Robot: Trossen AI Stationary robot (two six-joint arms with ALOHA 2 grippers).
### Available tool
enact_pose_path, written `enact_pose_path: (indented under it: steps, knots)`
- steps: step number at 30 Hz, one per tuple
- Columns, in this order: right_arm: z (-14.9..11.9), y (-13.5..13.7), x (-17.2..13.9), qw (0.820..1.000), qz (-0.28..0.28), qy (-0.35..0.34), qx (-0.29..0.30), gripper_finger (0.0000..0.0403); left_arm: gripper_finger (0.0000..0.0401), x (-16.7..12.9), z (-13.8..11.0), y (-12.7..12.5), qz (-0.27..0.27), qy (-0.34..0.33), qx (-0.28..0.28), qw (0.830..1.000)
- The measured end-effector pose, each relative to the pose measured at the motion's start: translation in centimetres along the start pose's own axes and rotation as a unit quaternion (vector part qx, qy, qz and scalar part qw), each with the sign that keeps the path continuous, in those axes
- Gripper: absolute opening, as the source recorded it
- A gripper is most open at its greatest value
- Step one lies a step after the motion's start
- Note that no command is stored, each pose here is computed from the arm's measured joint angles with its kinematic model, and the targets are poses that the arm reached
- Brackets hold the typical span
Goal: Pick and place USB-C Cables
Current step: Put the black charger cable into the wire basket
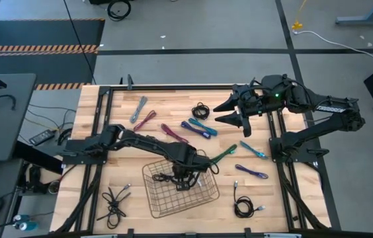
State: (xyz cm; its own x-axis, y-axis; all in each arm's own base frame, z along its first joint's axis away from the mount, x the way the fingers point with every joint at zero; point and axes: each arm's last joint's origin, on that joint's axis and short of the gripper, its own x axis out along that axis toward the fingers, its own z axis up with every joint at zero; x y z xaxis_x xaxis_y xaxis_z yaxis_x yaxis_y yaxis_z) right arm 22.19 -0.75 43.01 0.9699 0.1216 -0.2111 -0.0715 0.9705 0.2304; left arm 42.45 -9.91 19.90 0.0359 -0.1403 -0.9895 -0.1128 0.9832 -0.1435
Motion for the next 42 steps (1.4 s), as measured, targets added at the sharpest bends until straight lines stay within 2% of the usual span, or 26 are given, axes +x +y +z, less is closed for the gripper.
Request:
enact_pose_path:
  steps: [16, 21, 30, 42]
  knots:
    - [-0.1, 0.0, 0.0, 1.0, -0.001, 0.004, -0.004, 0.0185, 0.0014, 0.5, 0.1, 0.2, 0.016, 0.002, -0.021, 1.0]
    - [-0.1, 0.0, 0.0, 1.0, -0.001, 0.005, -0.005, 0.0185, 0.0014, -0.3, -0.2, -0.9, 0.022, 0.012, -0.012, 1.0]
    - [-0.1, 0.0, 0.0, 1.0, -0.003, 0.005, -0.002, 0.0185, 0.0014, -3.4, 0.1, -2.6, 0.027, -0.031, -0.011, 0.999]
    - [-0.1, 0.0, 0.0, 1.0, -0.001, 0.005, 0.005, 0.0185, 0.0014, -3.2, -1.6, -5.5, 0.031, -0.017, -0.008, 0.999]
